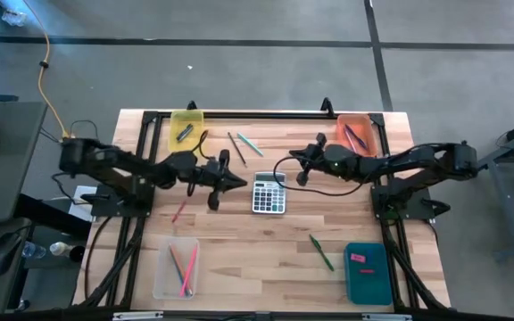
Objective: Sort crayons/erasers/pens/pencils in bins
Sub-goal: Put the green pen into the orange bin, then put the red crayon into the yellow bin
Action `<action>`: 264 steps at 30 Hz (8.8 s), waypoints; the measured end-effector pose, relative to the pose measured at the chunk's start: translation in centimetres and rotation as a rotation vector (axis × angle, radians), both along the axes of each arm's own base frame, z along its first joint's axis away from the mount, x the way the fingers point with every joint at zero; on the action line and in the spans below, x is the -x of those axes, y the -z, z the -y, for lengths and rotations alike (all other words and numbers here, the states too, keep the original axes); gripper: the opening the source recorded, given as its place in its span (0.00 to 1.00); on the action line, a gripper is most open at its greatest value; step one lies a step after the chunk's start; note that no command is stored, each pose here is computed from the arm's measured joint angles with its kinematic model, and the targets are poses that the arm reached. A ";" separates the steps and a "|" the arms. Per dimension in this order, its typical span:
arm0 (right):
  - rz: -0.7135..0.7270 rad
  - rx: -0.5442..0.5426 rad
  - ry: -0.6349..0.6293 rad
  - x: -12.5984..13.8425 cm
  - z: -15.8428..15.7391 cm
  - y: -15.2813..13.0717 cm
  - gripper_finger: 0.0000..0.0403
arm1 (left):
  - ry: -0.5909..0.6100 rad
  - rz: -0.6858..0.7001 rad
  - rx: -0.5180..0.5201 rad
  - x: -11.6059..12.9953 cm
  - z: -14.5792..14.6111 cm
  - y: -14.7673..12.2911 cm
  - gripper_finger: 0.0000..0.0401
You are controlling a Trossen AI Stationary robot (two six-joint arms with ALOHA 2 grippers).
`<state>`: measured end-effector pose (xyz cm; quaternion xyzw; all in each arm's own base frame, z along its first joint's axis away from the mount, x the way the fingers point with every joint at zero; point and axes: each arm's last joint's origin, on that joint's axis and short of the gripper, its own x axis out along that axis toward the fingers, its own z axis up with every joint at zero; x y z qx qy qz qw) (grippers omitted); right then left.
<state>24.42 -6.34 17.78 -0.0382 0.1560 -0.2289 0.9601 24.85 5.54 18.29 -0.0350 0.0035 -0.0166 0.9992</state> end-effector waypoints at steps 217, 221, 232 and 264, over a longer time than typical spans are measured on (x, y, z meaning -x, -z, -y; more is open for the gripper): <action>0.274 -0.009 -0.058 6.8 0.1 -2.1 0.00 | -0.837 -1.299 0.758 10.7 6.8 4.4 0.29; 0.274 -0.009 -0.058 6.8 0.1 -2.1 0.00 | -0.840 -1.305 0.762 11.0 6.8 4.9 0.26; 0.271 -0.003 -0.059 6.8 0.1 -2.1 0.00 | -0.763 -1.334 0.728 11.1 6.9 5.2 0.14; 0.272 -0.004 -0.058 6.8 0.1 -2.1 0.00 | -0.978 -1.047 0.271 8.7 -6.7 -9.0 0.01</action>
